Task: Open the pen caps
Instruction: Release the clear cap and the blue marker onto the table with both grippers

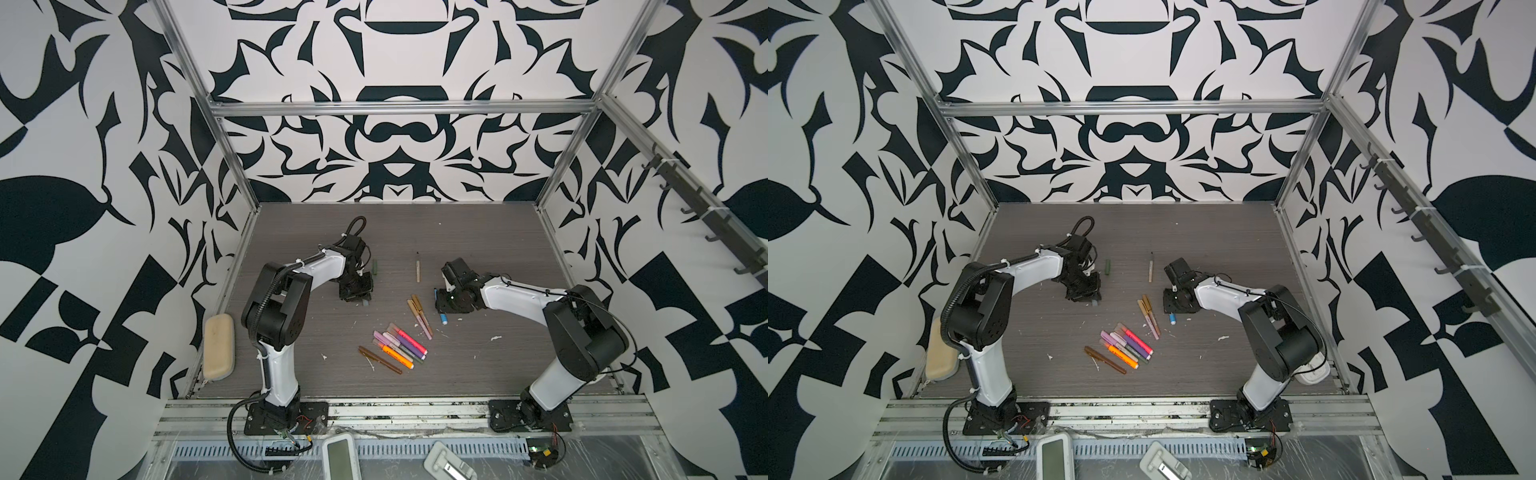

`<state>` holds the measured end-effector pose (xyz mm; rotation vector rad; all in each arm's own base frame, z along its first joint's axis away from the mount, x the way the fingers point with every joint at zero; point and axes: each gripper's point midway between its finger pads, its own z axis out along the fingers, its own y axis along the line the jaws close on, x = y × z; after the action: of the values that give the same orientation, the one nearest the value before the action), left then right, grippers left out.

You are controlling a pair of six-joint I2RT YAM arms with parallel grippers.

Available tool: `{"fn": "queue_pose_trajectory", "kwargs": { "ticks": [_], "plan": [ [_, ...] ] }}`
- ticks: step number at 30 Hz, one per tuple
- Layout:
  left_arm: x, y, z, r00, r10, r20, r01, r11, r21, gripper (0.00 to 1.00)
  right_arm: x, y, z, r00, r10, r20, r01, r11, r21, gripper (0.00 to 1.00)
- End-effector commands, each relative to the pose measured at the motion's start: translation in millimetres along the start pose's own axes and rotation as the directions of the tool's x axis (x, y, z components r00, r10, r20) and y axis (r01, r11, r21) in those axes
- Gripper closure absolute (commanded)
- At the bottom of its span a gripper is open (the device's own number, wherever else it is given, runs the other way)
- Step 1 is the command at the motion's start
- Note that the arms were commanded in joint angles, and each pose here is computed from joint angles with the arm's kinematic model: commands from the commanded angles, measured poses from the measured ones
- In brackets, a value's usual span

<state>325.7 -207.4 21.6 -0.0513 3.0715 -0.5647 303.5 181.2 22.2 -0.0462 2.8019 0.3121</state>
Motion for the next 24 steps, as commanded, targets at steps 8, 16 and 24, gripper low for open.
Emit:
{"fn": "queue_pose_trajectory", "kwargs": {
  "ticks": [8,16,24],
  "plan": [
    [0.8,13.4,15.6,0.999,0.021,-0.047,-0.024,0.997,-0.073,0.86,-6.7,4.9,-13.4,1.0,-0.012,0.016,0.012,1.0,-0.014,0.42],
    [0.0,11.9,13.7,0.999,0.018,-0.044,-0.021,0.997,-0.068,0.74,-7.8,7.7,-19.3,1.0,-0.022,0.02,0.023,0.999,-0.024,0.4],
    [0.6,10.9,10.9,0.999,0.017,-0.041,-0.02,0.998,-0.065,0.73,-8.8,8.4,-42.4,0.996,-0.068,0.059,0.068,0.998,0.003,0.4]
  ]
}}
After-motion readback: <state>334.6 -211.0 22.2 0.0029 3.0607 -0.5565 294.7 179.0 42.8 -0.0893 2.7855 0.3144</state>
